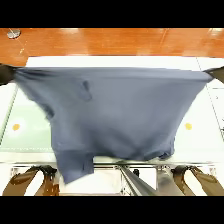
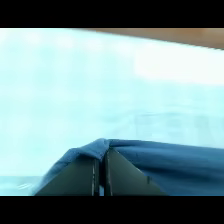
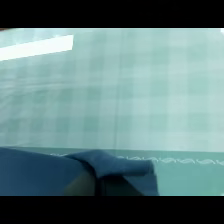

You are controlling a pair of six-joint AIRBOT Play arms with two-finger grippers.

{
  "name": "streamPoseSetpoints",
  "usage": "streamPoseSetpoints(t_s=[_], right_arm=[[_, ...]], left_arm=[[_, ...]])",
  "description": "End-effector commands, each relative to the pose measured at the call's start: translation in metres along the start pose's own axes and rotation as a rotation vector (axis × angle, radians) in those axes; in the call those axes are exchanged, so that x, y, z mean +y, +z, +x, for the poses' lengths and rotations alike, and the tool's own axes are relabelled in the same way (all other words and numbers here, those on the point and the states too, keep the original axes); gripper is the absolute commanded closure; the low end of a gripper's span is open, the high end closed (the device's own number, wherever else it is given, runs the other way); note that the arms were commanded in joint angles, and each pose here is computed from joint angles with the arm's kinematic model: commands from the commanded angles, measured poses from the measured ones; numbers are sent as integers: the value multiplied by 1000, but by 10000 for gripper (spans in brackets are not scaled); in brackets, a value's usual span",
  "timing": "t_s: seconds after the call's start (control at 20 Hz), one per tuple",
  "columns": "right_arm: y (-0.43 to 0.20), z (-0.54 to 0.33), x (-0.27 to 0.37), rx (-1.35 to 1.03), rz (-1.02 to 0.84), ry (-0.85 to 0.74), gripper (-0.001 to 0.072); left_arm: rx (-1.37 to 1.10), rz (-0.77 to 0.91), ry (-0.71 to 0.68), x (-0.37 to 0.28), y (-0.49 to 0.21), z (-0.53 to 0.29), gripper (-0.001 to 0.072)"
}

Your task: Fold the shirts.

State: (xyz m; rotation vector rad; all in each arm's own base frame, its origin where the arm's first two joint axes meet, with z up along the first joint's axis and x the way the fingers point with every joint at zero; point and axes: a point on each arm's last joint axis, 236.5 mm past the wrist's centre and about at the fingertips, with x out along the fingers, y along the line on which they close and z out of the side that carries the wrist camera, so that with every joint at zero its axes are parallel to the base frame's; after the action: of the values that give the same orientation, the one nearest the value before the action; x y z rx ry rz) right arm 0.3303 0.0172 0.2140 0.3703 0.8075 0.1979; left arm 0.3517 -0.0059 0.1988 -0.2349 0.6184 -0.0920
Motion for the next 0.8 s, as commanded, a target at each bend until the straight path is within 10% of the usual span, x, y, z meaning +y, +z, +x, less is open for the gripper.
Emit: streamPoseSetpoints(t_s=[0.0, 0.75], right_arm=[[13, 100, -40, 85, 128, 76, 691], [11, 267, -66, 342, 335, 211, 690]], left_arm=[[79, -173, -37, 20, -18, 94, 678], [399, -240, -125, 2, -69, 234, 677]])
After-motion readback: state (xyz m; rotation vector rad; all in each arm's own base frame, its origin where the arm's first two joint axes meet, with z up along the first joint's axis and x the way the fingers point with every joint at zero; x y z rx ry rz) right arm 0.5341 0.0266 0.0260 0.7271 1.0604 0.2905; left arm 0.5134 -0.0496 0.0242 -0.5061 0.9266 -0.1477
